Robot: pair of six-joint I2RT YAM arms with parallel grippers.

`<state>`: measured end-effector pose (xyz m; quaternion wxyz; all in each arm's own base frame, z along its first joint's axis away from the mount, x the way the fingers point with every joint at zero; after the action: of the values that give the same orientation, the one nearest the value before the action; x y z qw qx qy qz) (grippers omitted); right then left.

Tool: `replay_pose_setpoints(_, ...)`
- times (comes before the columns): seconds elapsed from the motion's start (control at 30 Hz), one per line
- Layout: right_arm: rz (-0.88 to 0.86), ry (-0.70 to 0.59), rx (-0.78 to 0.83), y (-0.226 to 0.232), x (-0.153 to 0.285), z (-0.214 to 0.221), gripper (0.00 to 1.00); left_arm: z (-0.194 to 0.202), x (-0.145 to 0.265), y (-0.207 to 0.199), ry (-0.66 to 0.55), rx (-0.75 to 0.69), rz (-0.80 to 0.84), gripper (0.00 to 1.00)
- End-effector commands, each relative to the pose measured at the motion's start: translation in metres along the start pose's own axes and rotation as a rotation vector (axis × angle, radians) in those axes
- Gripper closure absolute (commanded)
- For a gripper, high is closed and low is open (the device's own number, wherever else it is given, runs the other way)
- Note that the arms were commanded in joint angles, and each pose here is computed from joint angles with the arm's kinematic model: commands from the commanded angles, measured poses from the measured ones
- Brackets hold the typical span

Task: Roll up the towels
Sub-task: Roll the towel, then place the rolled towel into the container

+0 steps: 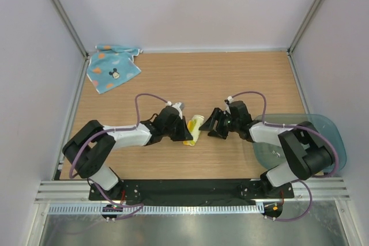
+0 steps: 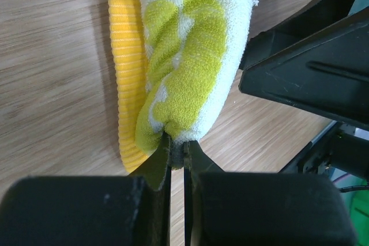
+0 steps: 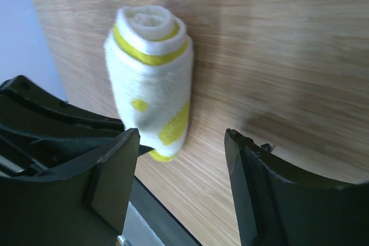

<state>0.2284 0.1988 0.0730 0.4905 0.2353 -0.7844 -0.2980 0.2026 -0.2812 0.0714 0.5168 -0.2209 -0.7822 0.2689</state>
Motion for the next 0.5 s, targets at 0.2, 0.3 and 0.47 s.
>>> replay_pose_setpoints(0.2, -0.198, -0.070, 0.087, 0.029, -0.025, -0.010, 0.39, 0.041, 0.004, 0.065, 0.192, 0.095, -0.208, 1.00)
replay_pose_setpoints(0.3, -0.197, -0.059, 0.079, 0.025, -0.033, -0.006, 0.41, 0.041, 0.004, 0.065, 0.198, 0.098, -0.202, 1.00)
replay_pose_setpoints(0.47, -0.188, -0.047, 0.079, 0.021, -0.044, -0.001, 0.47, 0.042, 0.004, 0.067, 0.208, 0.115, -0.188, 1.00)
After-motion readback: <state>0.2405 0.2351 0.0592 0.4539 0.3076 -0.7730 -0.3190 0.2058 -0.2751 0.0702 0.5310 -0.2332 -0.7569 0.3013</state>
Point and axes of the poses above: each gripper's point midway between its finger pads, its own x axis back along the fingers, its own y axis along the line the jaws close on, z = x × y, the point moved 5 cm from there along x, back along the fingers, and after that the axes turned 10 degrees about x, right-handed, at the moved point
